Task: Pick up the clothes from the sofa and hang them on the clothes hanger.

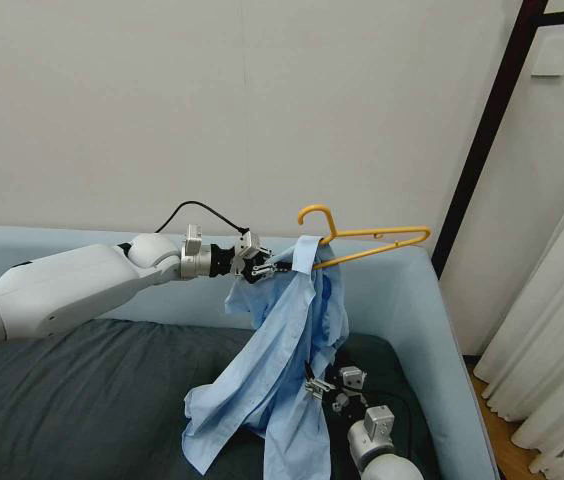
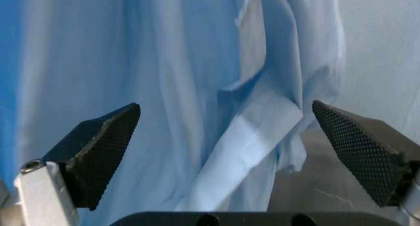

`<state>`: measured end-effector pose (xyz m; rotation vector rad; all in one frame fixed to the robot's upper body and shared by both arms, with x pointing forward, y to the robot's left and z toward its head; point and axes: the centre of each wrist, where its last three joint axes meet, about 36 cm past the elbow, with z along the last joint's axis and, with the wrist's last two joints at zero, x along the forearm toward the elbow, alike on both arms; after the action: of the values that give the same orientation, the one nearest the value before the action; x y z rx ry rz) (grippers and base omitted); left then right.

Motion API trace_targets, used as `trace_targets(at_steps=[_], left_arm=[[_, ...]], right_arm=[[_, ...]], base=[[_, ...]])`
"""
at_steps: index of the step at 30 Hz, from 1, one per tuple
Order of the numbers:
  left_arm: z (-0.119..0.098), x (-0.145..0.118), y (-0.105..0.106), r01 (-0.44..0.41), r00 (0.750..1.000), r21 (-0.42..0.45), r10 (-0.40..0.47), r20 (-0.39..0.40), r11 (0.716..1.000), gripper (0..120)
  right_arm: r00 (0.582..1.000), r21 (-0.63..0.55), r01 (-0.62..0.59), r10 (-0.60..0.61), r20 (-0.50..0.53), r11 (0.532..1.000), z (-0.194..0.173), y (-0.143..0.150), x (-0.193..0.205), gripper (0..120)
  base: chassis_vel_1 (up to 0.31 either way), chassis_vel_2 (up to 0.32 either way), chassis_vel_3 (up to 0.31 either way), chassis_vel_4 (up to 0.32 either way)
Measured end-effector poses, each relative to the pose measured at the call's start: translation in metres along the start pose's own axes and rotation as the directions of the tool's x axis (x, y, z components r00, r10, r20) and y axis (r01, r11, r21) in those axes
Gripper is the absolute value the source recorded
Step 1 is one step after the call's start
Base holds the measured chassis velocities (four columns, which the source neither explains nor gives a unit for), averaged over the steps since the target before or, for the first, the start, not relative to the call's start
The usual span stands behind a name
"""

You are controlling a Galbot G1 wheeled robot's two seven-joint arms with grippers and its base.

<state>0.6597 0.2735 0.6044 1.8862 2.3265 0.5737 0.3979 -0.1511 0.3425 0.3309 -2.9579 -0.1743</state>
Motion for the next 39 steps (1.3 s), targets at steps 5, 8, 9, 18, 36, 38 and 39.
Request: trace_targets(at_steps=[5,8,9,18,36,38,39], left_arm=[[-0.004,0.002,-0.006,-0.005,1.000,0.018,0.005,-0.001,1.000,1],[-0.005,0.002,-0.009,-0.009,1.000,0.022,0.009,0.001,1.000,1],[-0.006,0.001,-0.010,-0.007,1.000,0.026,0.007,0.004,1.000,1],[-0.006,-0.004,-0.014,-0.012,1.000,0.040,0.012,0.005,0.999,1],[0.001,-0.009,-0.025,-0.016,1.000,0.055,0.016,0.009,0.998,1],[0.002,-0.009,-0.025,-0.019,1.000,0.053,0.019,0.006,0.998,1],[0.002,-0.009,-0.026,-0.023,1.000,0.045,0.024,-0.002,0.999,1]], right_arm=[[0.999,-0.012,-0.046,0.046,0.019,0.999,0.004,-0.007,-0.006,100],[0.998,-0.035,-0.060,0.061,0.027,0.998,0.001,-0.012,-0.008,100],[0.998,-0.044,-0.061,0.062,0.028,0.997,-0.001,-0.012,-0.009,100],[0.997,-0.085,-0.047,0.052,0.051,0.995,-0.004,0.002,-0.013,75],[0.993,-0.006,-0.064,0.065,0.096,0.998,0.014,0.004,-0.007,8],[0.993,-0.013,-0.068,0.069,0.096,0.998,0.011,0.003,-0.007,3],[0.993,-0.020,-0.071,0.073,0.096,0.997,0.009,0.002,-0.008,0]], base=[[0.000,0.000,0.000,0.000],[0.000,0.000,0.000,0.000],[0.000,0.000,0.000,0.000],[0.000,0.000,0.000,0.000],[0.000,0.000,0.000,0.000],[0.000,0.000,0.000,0.000],[0.000,0.000,0.000,0.000]])
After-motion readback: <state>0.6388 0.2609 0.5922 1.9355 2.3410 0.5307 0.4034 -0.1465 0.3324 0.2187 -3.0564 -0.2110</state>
